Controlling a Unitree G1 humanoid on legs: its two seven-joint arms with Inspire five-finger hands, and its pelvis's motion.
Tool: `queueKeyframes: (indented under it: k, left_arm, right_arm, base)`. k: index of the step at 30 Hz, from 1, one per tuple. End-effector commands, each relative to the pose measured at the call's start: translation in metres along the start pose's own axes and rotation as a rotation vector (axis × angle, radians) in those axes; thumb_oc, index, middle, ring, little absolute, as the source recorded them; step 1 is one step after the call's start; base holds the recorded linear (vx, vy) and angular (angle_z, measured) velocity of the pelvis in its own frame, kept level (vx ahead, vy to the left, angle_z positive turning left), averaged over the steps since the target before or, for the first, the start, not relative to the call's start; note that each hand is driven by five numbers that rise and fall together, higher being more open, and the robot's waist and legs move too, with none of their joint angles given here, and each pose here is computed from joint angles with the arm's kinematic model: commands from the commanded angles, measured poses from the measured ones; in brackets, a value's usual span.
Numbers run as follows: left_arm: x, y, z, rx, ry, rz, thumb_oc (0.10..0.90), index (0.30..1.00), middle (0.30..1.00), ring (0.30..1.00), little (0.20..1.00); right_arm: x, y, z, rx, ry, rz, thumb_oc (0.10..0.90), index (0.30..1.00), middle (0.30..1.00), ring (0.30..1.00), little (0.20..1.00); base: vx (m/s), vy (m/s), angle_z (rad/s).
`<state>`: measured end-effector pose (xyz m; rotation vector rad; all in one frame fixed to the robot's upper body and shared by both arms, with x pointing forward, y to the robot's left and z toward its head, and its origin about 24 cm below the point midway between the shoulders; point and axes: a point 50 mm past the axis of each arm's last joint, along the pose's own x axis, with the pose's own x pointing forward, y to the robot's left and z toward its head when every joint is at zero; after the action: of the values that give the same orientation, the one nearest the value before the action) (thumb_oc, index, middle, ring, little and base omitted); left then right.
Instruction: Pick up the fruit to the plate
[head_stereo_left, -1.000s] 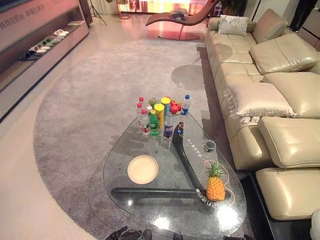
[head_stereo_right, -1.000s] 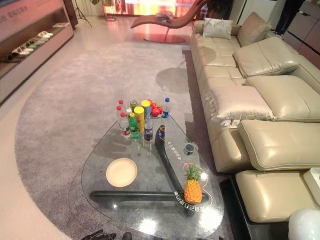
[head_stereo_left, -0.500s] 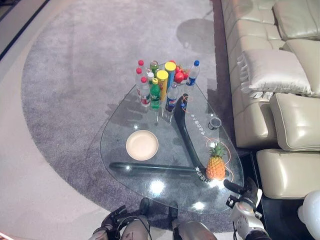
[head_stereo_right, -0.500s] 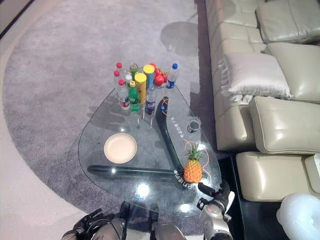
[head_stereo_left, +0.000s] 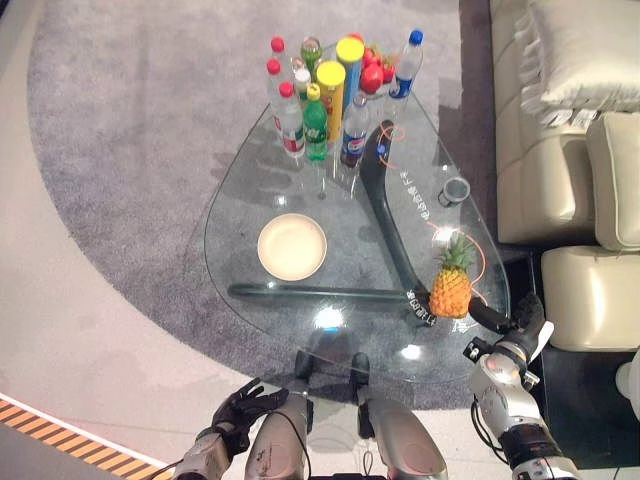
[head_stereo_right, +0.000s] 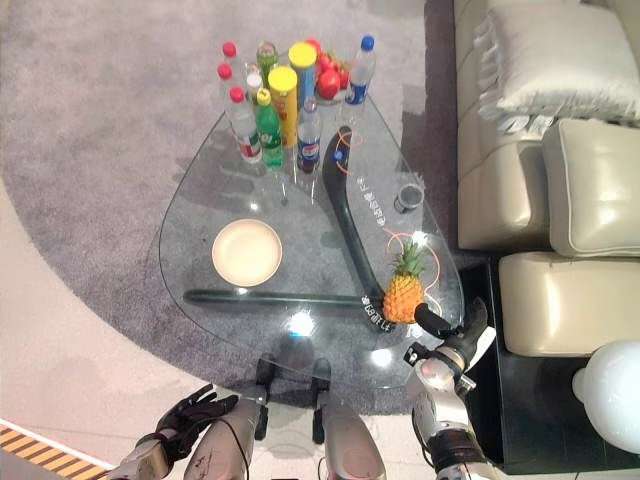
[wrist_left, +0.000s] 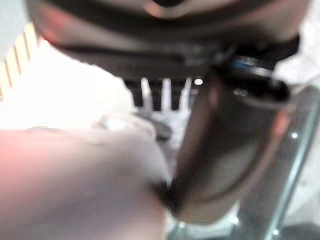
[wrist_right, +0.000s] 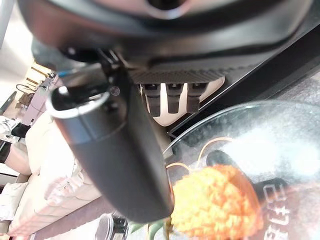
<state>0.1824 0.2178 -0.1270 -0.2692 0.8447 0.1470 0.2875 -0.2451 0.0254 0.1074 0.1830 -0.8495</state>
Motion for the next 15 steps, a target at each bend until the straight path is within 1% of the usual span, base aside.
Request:
queueKeyframes:
  k: [1, 7, 15]
  left_arm:
    - [-0.010, 0.011, -0.029, -0.014, 0.063, 0.035, 0.800, 0.900, 0.900, 0.900, 0.900]
    - [-0.005, 0.001, -0.017, -0.023, 0.022, 0.009, 0.800, 0.900, 0.900, 0.900, 0.900]
    - [-0.003, -0.006, -0.010, -0.039, 0.005, -0.014, 0.800, 0.900, 0.900, 0.900, 0.900]
  right_arm:
    - [0.004, -0.004, 0.041, 0.041, -0.178, -0.040, 0.800, 0.900, 0.900, 0.900, 0.900]
    - [0.003, 0.016, 0.056, 0.050, -0.198, 0.016, 0.800, 0.900, 0.900, 0.900, 0.900]
    - [0.000, 0.040, 0.077, 0.040, -0.242, 0.078, 0.800, 0.900, 0.900, 0.900, 0.900]
  base:
    - [-0.05, 0.049, 0.04]
    - [-0.05, 0.035, 0.04]
    - [-0.03, 0.032, 0.00]
